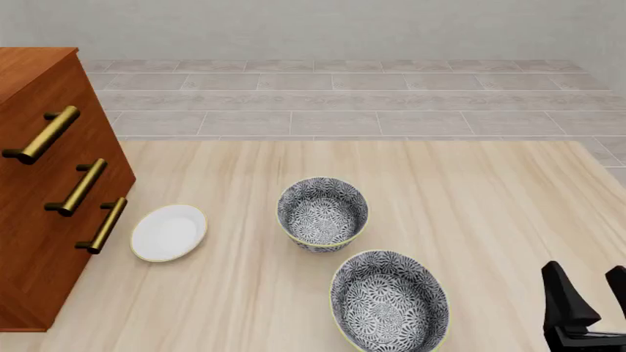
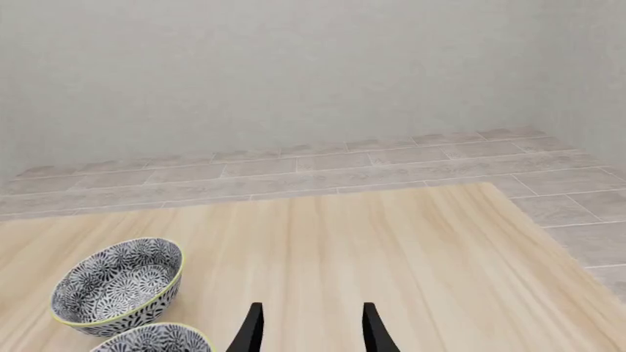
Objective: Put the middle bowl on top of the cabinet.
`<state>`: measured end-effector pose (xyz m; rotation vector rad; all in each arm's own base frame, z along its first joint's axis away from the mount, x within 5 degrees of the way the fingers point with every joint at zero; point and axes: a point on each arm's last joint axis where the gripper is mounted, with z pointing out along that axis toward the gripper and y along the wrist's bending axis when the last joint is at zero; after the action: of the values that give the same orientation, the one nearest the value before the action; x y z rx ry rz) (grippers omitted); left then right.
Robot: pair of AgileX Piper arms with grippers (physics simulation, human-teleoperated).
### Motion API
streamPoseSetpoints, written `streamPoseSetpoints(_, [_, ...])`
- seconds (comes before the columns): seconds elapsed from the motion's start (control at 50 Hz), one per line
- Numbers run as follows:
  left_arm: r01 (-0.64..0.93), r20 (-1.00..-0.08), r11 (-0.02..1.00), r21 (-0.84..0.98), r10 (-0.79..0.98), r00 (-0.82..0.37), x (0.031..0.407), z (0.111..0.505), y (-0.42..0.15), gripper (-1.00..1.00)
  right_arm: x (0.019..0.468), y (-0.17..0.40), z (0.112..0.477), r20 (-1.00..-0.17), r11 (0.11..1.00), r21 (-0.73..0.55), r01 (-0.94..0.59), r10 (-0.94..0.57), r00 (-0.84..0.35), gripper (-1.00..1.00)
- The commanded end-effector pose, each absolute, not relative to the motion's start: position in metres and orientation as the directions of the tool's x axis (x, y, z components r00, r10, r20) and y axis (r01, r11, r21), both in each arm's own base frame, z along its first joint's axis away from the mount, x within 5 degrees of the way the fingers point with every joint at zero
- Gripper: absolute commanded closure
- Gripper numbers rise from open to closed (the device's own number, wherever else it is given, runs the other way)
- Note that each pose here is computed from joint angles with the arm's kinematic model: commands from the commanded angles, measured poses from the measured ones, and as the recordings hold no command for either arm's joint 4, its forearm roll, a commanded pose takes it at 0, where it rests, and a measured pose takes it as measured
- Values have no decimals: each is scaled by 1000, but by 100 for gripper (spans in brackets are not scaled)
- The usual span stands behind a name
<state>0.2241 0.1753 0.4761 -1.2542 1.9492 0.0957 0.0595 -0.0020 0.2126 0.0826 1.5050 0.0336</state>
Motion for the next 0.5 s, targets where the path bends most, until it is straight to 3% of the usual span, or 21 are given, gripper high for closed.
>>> streamPoseSetpoints(0.02, [-794, -658, 508, -333, -729, -190, 222, 475, 177, 100, 59, -2, 212, -995, 997, 76, 30, 74, 67, -100])
streamPoseSetpoints(0.5, [-796, -664, 516, -316, -719, -203, 221, 472, 180, 100, 59, -2, 212, -995, 996, 82, 32, 80, 68, -100])
